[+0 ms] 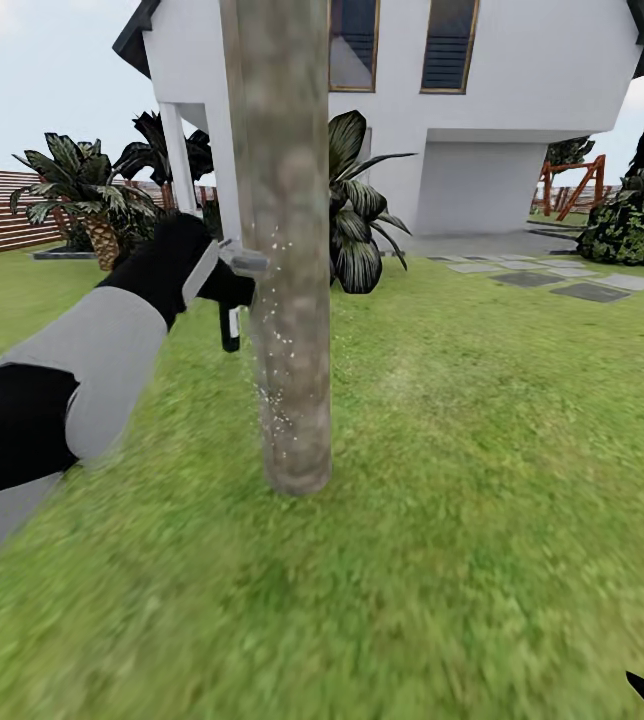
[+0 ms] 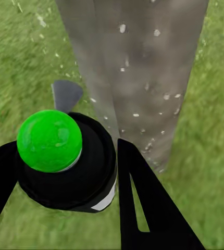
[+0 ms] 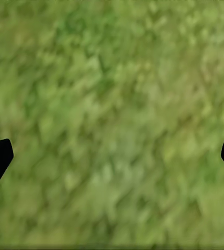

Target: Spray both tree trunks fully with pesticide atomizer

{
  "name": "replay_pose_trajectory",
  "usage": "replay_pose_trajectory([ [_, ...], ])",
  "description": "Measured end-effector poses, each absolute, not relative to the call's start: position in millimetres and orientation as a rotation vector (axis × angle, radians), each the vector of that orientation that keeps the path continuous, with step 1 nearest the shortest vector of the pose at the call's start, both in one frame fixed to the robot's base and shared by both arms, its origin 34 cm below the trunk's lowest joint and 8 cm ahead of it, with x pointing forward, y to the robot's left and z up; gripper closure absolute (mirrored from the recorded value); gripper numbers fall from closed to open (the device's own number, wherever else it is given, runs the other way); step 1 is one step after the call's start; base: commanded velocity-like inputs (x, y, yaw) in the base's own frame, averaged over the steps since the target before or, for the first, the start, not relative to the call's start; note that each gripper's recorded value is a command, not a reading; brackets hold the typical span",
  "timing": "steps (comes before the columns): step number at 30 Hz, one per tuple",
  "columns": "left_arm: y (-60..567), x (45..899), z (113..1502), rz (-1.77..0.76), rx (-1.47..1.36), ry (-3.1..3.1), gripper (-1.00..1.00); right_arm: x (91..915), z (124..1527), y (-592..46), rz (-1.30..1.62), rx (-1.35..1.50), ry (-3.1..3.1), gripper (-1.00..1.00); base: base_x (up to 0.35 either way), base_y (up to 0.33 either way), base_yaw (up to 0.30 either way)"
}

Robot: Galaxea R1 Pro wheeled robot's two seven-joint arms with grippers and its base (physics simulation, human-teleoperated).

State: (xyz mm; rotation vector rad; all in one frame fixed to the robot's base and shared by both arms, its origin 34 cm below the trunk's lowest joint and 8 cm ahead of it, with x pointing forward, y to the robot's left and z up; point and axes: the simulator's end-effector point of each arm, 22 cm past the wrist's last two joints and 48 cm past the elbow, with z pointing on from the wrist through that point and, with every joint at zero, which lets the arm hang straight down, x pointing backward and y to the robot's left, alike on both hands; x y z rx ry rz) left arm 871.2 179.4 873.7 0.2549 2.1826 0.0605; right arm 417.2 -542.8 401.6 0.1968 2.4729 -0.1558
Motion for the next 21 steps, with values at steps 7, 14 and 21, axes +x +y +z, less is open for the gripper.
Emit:
replay_pose_trajectory([
  [7, 180, 871, 942, 0.072, 0.246, 2.094, 1.00, 417, 401, -543, -0.156, 0.197, 2.473, -1.00, 0.000, 0.000, 0.000],
  [14, 193, 865, 852, 0.081, 0.243, 2.301, 1.00, 417, 401, -543, -0.156, 0.197, 2.474, -1.00, 0.000, 0.000, 0.000],
  [21, 192, 837, 682, 0.047, 0.276, 2.509, 1.00, 417, 401, -542, -0.155, 0.196, 2.475, -1.00, 0.000, 0.000, 0.000],
])
